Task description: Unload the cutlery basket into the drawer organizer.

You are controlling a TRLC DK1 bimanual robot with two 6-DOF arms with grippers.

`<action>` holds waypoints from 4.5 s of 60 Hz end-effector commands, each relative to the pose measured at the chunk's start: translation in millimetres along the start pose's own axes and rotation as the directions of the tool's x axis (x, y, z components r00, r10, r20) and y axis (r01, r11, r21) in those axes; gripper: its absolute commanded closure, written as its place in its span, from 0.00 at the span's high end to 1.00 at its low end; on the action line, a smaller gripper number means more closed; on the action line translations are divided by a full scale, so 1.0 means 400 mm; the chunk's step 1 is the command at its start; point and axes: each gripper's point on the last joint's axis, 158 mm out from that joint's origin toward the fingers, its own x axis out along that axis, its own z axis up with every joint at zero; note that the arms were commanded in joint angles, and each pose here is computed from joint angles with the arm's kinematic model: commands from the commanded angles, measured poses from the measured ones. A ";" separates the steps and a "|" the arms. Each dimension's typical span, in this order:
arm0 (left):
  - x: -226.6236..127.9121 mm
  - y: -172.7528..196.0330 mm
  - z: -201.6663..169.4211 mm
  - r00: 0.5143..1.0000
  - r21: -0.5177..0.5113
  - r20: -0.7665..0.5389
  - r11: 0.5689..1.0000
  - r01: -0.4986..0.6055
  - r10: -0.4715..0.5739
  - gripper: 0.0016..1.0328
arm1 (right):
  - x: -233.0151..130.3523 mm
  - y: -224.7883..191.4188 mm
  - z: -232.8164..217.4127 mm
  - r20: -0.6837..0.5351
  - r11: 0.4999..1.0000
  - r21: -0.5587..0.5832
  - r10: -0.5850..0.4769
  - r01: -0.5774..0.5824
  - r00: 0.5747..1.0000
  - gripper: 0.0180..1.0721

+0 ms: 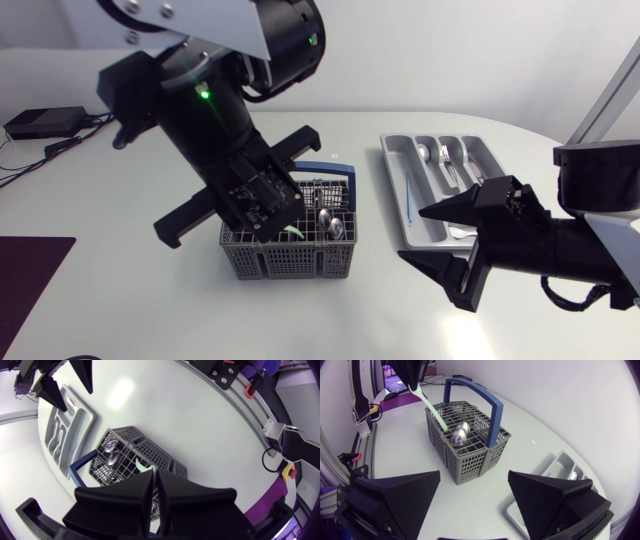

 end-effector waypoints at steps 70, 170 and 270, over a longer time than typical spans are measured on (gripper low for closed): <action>0.025 0.096 0.294 0.800 0.135 0.270 0.802 -0.582 0.535 0.03 | -0.054 0.082 0.112 0.041 0.894 0.024 0.446 -0.447 0.894 0.93; 0.077 0.107 0.271 0.806 0.126 0.404 0.847 -0.517 0.433 0.03 | 0.009 0.262 0.020 -0.138 0.672 -0.306 0.669 -0.674 0.730 0.24; 0.024 0.229 0.061 0.815 -0.491 0.333 0.825 -0.280 0.475 0.96 | -0.048 -0.143 -0.305 -0.294 0.822 -0.366 0.342 -0.436 0.892 0.11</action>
